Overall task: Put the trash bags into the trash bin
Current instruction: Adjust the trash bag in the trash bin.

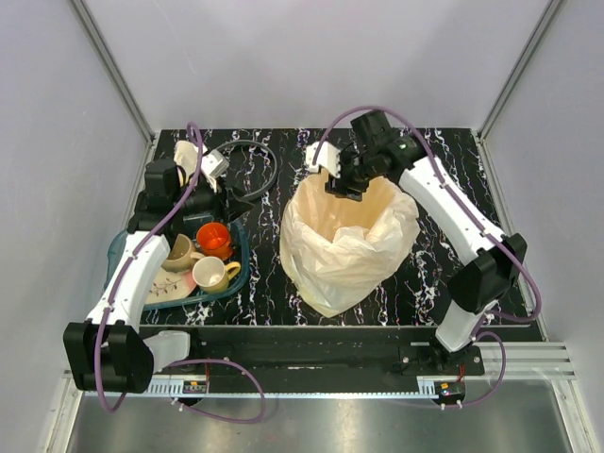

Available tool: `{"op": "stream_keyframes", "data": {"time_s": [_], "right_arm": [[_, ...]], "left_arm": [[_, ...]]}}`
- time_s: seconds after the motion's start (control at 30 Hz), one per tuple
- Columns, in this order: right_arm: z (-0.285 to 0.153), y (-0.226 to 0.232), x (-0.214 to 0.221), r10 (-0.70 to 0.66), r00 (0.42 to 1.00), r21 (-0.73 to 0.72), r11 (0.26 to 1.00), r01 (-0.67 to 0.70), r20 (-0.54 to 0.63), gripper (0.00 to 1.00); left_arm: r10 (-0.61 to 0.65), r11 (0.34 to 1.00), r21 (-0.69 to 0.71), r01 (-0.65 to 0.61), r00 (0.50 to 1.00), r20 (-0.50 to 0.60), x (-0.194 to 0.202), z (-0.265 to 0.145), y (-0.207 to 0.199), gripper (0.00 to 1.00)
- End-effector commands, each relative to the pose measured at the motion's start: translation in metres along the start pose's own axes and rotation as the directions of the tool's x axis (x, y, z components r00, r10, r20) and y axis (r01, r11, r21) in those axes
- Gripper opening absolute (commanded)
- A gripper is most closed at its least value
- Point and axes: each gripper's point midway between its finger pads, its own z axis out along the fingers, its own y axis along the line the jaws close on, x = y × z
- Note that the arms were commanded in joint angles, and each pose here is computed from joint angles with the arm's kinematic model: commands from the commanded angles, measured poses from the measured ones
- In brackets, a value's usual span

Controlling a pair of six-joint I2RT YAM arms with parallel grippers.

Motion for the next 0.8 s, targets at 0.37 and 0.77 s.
{"op": "stream_keyframes", "data": {"time_s": [0.37, 0.77], "right_arm": [[-0.039, 0.101, 0.04, 0.273, 0.933, -0.261, 0.907, -0.331, -0.234, 0.57], [0.065, 0.108, 0.099, 0.152, 0.922, -0.393, 0.871, -0.295, -0.355, 0.54]], "left_arm": [[0.044, 0.999, 0.008, -0.044, 0.998, 0.038, -0.012, -0.011, -0.016, 0.54], [0.028, 1.0, -0.003, -0.028, 0.999, 0.027, -0.007, -0.008, -0.009, 0.54]]}}
